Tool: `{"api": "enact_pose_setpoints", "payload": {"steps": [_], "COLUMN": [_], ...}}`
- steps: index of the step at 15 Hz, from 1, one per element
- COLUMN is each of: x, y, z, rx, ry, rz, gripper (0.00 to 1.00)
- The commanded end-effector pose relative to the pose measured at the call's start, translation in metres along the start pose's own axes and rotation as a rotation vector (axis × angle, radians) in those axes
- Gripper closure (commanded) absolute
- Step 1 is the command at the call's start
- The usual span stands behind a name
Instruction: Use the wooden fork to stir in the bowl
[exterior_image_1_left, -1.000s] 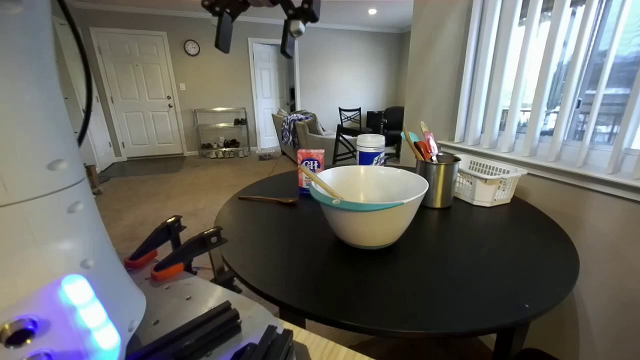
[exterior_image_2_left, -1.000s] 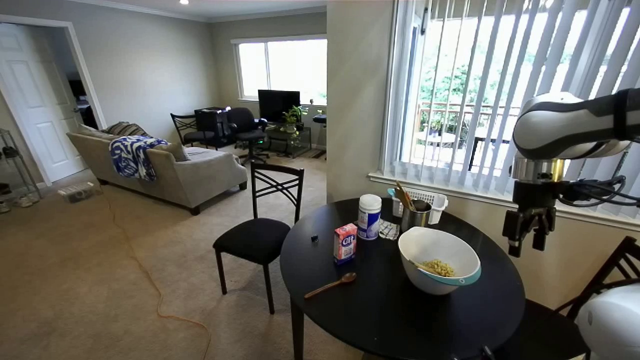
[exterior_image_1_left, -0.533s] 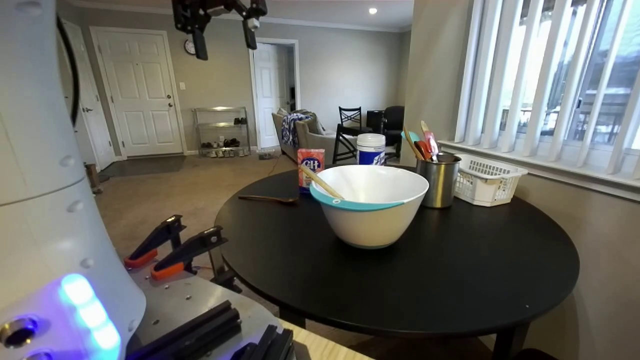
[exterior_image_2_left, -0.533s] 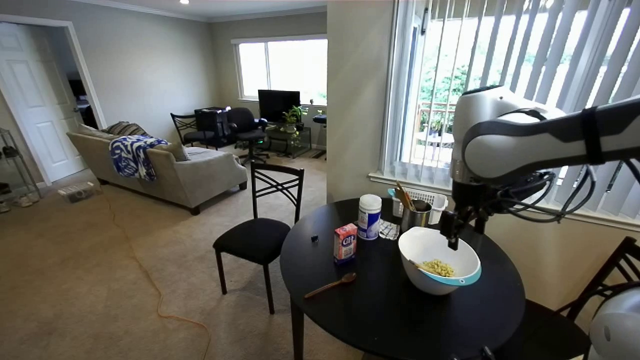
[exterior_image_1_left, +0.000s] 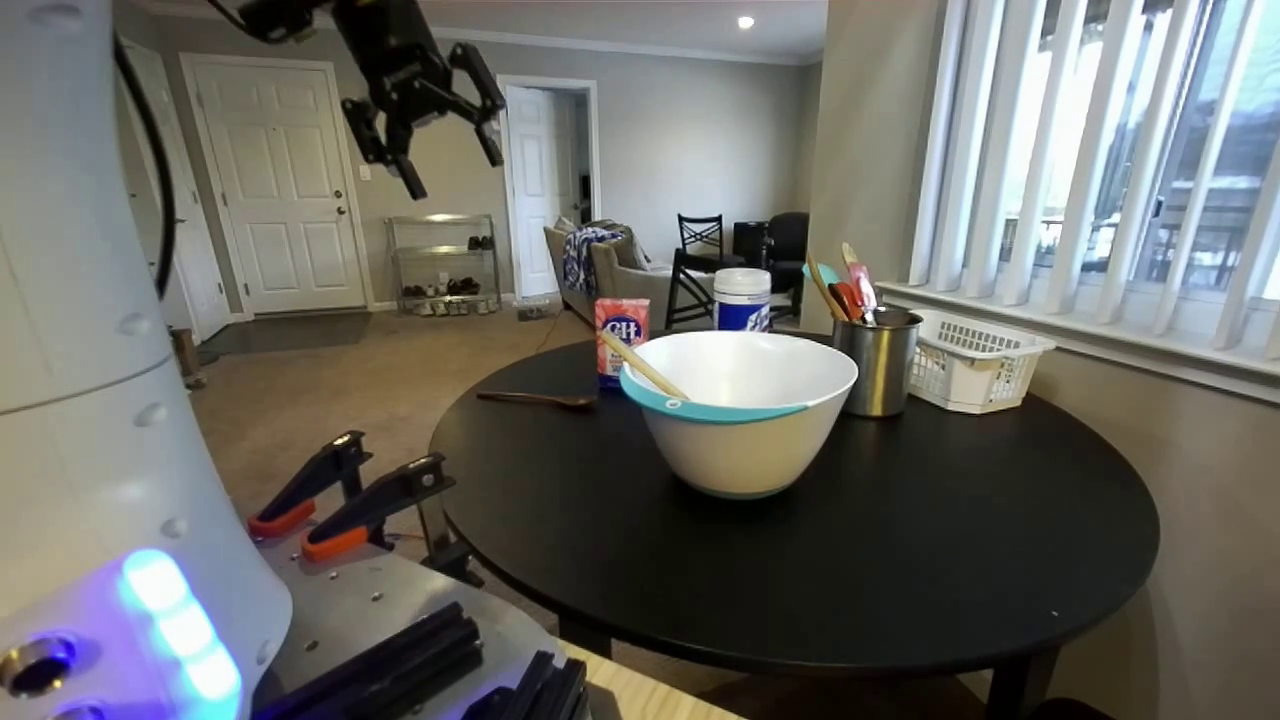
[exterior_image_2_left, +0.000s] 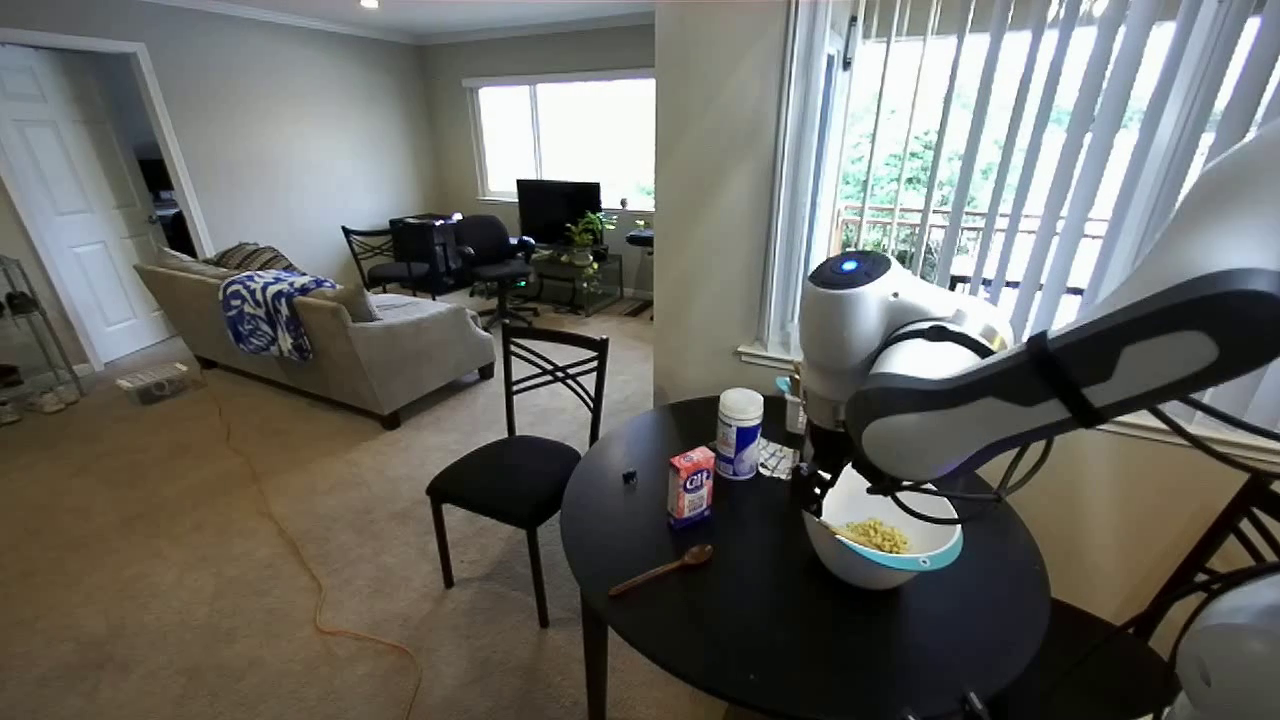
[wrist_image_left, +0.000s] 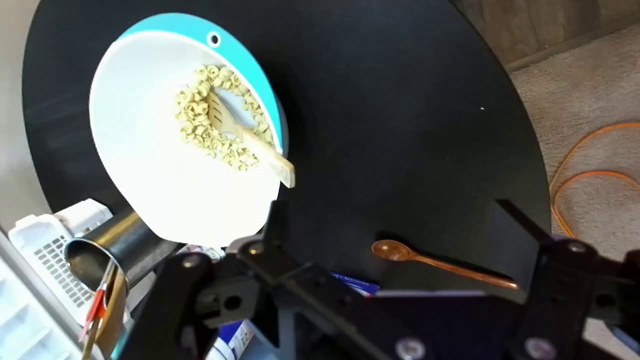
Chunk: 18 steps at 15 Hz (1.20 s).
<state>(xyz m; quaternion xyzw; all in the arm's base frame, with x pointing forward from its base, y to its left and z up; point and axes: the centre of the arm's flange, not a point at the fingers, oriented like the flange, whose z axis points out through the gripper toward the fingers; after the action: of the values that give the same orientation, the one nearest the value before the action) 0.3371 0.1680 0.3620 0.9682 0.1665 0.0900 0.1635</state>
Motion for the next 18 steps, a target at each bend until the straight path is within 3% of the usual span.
{"api": "enact_pose_setpoints", "payload": {"steps": [1,4,5,15,18], "x": [0.049,0.071,0.040,0.047,0.072], "y": [0.012,0.031,0.028,0.028,0.012], "z": [0.057,0.079,0.063,0.066,0.092], "rx": [-0.042,-0.054,-0.060,-0.048,-0.079], "ry": [-0.048,-0.090,-0.071,-0.075,-0.080], "rz": [-0.109,-0.154,-0.114,-0.117,-0.132], "gripper": [0.00,0.00,0.00,0.00,0.00]}}
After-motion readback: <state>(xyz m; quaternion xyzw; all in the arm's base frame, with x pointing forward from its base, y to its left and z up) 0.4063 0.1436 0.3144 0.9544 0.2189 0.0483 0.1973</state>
